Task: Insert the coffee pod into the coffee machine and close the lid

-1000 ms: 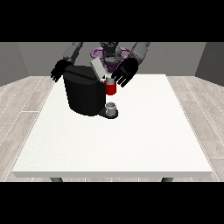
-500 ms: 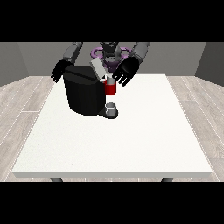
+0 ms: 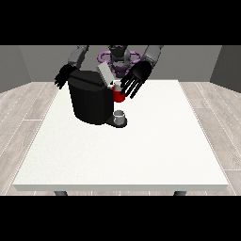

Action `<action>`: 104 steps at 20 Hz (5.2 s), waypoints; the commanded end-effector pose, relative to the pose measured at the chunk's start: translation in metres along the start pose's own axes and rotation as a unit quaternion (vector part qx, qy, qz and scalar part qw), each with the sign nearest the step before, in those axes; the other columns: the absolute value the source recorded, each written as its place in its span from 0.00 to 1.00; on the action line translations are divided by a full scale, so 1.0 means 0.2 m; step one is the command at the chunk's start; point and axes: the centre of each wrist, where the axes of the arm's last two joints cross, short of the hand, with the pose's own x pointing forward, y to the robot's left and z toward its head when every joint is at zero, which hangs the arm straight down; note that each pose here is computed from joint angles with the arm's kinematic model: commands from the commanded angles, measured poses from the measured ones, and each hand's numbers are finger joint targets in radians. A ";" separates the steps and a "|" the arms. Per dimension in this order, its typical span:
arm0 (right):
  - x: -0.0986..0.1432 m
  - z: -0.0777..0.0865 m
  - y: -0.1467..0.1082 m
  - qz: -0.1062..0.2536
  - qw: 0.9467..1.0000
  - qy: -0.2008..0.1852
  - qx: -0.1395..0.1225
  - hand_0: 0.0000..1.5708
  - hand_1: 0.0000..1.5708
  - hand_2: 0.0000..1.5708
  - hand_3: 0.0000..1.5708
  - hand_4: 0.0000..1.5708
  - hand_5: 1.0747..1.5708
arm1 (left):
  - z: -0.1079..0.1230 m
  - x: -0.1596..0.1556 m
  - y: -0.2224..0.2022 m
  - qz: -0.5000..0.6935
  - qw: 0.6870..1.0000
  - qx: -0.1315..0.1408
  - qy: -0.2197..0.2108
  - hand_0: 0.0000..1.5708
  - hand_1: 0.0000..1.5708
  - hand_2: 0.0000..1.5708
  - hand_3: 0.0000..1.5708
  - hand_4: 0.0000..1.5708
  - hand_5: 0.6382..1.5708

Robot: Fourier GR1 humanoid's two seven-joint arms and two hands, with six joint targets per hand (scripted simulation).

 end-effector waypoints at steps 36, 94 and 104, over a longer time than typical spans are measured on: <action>0.08 0.10 -0.29 0.044 0.997 0.044 0.037 0.00 0.00 0.00 0.00 0.03 1.00 | 0.56 -0.39 -1.12 0.486 0.867 -0.028 0.107 0.00 0.00 0.00 0.00 0.00 1.00; 0.23 -0.44 0.08 0.072 0.984 -0.026 0.162 0.00 0.00 0.00 0.00 0.00 1.00 | 0.93 -0.22 -0.98 0.508 0.858 0.074 0.034 0.00 0.00 0.00 0.00 0.00 1.00; 0.39 -0.51 0.22 0.114 0.974 -0.044 0.190 0.00 0.00 0.00 0.00 0.14 1.00 | 0.86 -0.20 -0.92 0.502 0.861 0.069 0.045 0.00 0.00 0.00 0.00 0.11 1.00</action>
